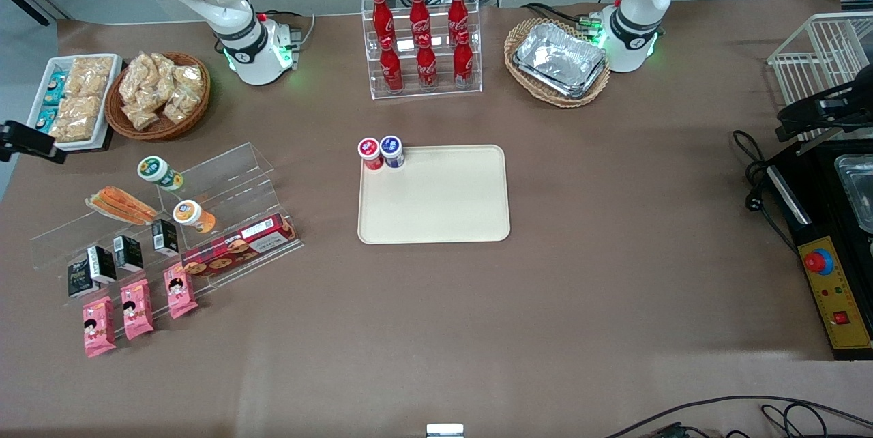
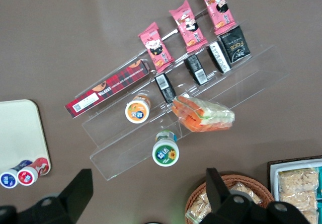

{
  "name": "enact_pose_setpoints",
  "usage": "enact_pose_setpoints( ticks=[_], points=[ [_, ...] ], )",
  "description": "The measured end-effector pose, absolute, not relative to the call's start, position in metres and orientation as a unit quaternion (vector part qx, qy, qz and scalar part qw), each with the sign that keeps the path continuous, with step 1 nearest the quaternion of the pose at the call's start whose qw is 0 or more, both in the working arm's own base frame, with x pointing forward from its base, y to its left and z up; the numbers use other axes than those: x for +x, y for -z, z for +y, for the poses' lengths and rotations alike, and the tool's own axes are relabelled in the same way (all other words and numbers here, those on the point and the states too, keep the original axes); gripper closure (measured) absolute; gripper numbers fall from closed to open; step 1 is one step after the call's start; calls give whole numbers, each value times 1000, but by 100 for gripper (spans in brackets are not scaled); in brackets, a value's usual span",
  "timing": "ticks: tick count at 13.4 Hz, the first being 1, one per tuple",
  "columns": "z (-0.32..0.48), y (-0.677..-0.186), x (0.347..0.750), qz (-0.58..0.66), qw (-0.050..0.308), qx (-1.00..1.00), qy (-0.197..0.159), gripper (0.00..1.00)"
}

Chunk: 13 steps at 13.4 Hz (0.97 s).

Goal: Place sandwich on tray

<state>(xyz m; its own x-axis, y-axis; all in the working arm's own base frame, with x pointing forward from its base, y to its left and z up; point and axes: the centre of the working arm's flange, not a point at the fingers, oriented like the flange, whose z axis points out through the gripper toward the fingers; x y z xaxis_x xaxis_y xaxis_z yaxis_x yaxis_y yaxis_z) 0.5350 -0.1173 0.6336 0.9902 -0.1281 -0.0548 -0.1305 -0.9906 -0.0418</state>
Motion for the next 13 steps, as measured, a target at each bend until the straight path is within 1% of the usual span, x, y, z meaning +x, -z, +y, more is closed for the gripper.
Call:
enact_pose_setpoints(
  ticks=[4, 13],
  points=[
    [-134, -638, 531, 81, 22, -996, -21, 0],
    [-155, -629, 534, 110, 26, -993, -17, 0]
  ],
)
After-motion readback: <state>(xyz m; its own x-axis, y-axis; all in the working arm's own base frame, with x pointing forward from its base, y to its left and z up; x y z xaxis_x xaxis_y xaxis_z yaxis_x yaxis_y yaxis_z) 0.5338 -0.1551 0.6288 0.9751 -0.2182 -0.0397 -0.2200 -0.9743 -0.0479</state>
